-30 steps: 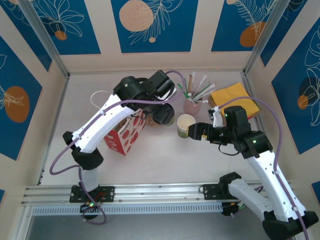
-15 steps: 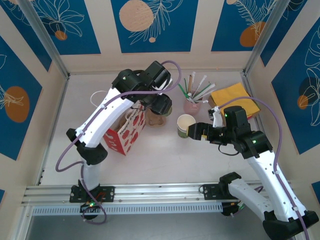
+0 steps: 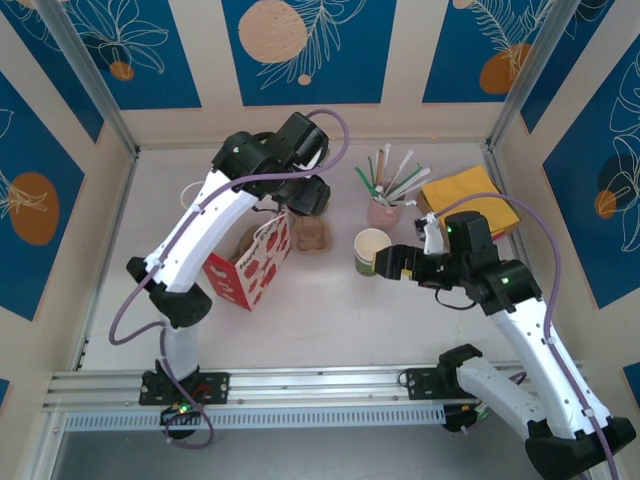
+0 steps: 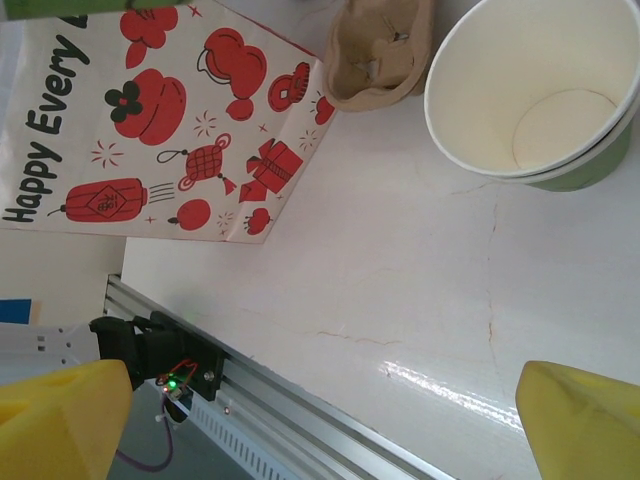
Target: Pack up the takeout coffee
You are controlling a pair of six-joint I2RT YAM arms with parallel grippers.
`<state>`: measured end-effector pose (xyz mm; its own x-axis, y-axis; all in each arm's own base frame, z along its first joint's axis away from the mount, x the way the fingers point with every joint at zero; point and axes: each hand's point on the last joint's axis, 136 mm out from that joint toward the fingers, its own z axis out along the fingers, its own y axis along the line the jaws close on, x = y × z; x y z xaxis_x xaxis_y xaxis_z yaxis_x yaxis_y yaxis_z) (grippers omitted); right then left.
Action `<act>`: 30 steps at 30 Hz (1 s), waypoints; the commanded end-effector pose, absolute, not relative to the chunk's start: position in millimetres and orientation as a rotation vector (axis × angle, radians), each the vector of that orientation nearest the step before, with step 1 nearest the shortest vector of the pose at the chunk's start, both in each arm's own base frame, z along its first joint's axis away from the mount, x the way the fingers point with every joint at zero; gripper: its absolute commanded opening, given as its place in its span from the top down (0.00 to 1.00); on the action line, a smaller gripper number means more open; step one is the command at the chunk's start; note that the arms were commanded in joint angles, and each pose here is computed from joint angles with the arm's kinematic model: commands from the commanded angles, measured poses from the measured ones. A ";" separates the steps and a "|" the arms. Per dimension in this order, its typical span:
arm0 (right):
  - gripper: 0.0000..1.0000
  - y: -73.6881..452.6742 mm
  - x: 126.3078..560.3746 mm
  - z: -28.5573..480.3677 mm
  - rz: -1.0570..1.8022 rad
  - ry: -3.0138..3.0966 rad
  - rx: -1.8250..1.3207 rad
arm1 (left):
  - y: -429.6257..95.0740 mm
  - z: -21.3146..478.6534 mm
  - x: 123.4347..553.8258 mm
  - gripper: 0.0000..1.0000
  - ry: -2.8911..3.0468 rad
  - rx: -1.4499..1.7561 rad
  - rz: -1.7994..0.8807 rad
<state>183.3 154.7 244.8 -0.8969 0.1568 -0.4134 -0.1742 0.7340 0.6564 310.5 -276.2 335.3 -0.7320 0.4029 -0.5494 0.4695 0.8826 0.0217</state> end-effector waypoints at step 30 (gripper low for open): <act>0.01 179.6 192.4 256.7 1.064 2.468 -0.113 | -191.3 406.1 285.1 0.40 2.336 0.443 -0.090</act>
